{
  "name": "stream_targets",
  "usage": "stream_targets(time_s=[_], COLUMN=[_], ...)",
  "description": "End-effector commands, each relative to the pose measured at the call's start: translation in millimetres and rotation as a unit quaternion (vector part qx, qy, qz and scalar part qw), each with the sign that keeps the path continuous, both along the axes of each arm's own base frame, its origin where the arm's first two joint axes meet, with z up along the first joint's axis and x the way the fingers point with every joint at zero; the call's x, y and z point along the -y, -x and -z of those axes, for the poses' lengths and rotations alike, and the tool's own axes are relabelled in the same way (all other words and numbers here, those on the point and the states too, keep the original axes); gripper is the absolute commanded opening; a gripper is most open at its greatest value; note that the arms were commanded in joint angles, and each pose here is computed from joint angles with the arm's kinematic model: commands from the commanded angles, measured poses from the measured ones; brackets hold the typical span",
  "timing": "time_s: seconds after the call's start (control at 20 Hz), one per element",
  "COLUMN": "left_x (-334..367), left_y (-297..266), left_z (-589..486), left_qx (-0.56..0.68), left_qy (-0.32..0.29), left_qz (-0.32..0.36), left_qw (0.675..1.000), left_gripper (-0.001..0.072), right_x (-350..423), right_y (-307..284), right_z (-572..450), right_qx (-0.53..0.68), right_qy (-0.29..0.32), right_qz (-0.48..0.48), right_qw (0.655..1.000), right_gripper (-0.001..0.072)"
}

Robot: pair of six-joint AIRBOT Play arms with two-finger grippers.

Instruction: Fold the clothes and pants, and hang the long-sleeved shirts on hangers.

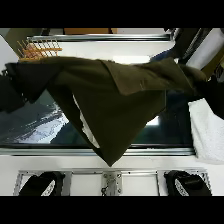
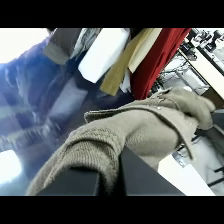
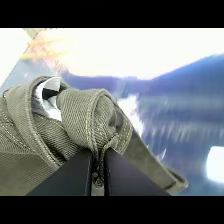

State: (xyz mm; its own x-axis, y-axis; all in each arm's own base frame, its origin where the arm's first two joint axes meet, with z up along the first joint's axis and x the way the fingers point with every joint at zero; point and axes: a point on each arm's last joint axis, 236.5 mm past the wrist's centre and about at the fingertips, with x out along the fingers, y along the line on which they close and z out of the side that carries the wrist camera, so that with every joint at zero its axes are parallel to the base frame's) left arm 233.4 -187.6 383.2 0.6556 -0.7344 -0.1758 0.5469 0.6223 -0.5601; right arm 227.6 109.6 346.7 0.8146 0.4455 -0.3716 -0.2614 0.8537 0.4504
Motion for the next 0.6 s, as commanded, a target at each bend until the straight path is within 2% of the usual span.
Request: stream_targets(time_s=[0.0, 0.2, 0.35, 0.4, 0.45, 0.5, 0.55], left_x=[-2.2, 6.2, 1.9, 3.2, 2.7, 1.7, 1.7], left_y=[-1.3, -71.3, -152.7, -183.5, -212.1, -238.9, -256.6], left_z=[34.7, 138.0, 199.4, 209.7, 214.1, 215.5, 213.5], left_qx=[-0.046, -0.181, -0.229, -0.235, -0.240, -0.247, -0.255], left_qy=[0.016, 0.006, 0.021, 0.033, 0.050, 0.064, 0.072], left_qz=[-0.013, -0.034, -0.095, -0.110, -0.122, -0.127, -0.120], left_qw=[0.999, 0.983, 0.968, 0.965, 0.962, 0.959, 0.957], left_gripper=[0.0021, 0.0021, 0.0023, 0.0146, 0.0499, 0.0699, 0.0692], right_x=[1.3, -3.5, -7.1, -5.6, -2.4, 3.5, 10.6], right_y=[24.6, -11.0, -92.5, -129.5, -172.0, -207.5, -234.0], right_z=[53.0, 119.5, 152.1, 152.7, 146.9, 138.7, 132.5], right_qx=[-0.138, -0.238, -0.225, -0.193, -0.142, -0.087, -0.051], right_qy=[-0.005, 0.004, -0.030, -0.047, -0.069, -0.080, -0.089], right_qz=[0.008, 0.012, 0.050, 0.070, 0.093, 0.111, 0.129], right_qw=[0.990, 0.971, 0.973, 0.978, 0.983, 0.987, 0.986], right_gripper=[0.0032, 0.0032, 0.0033, 0.0035, 0.0083, 0.0289, 0.0550])
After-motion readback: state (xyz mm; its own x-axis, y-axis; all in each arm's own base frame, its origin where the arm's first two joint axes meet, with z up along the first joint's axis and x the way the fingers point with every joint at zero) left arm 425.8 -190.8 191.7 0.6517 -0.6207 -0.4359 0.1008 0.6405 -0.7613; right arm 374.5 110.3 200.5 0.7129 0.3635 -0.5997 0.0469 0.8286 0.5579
